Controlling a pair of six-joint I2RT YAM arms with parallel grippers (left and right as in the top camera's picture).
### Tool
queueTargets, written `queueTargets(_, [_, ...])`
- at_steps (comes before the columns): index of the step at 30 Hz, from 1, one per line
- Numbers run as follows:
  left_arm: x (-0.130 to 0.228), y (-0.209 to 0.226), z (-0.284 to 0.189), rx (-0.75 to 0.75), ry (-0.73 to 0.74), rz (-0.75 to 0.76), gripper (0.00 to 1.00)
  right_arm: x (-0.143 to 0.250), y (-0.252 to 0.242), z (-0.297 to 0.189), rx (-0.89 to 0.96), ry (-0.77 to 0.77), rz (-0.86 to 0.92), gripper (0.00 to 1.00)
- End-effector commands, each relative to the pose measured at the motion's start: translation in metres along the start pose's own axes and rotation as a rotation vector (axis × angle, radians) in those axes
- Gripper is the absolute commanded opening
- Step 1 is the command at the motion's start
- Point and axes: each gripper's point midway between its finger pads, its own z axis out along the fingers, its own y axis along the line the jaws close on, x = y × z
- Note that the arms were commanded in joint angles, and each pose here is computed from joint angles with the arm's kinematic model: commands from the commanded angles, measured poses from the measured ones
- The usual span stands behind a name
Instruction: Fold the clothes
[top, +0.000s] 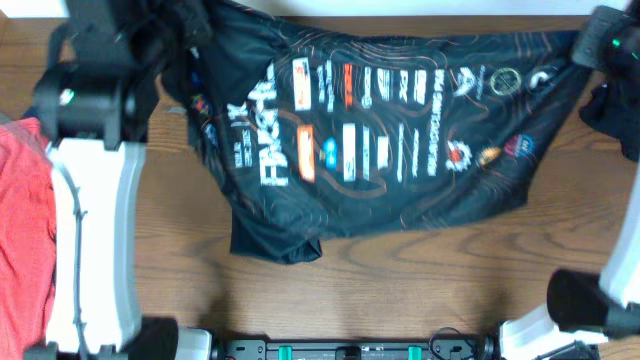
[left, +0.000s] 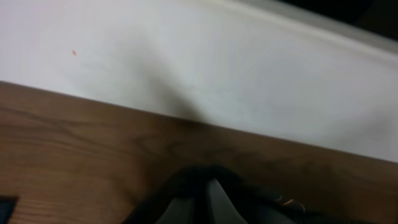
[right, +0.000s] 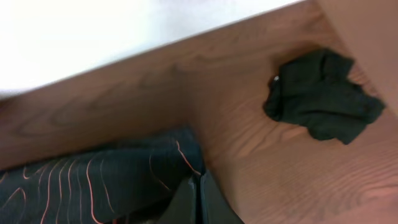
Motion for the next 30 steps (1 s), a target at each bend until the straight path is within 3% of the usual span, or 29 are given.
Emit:
queueTargets(1, [0.003,0.009,0.03,-0.034,0.012,-0.001,0.06,0.003,0.0,0.033,0.015,0.051,0.007,0.01])
queueTargets(9, [0.044,0.028,0.116,-0.076,0.13,-0.005,0.06,0.016,0.007,0.109,0.039,0.154,-0.006,0.01])
queueTargets(16, [0.076,0.04,0.154,-0.105,0.214,-0.008,0.06,0.019,0.009,0.13,0.041,0.17,-0.008,0.01])
queueTargets(23, [0.054,0.031,0.13,-0.084,0.157,-0.006,0.06,0.016,0.011,0.123,0.065,0.151,-0.023,0.01])
queueTargets(30, [-0.009,0.005,0.036,-0.019,-0.037,0.009,0.06,-0.008,0.01,0.081,0.103,0.023,-0.032,0.01])
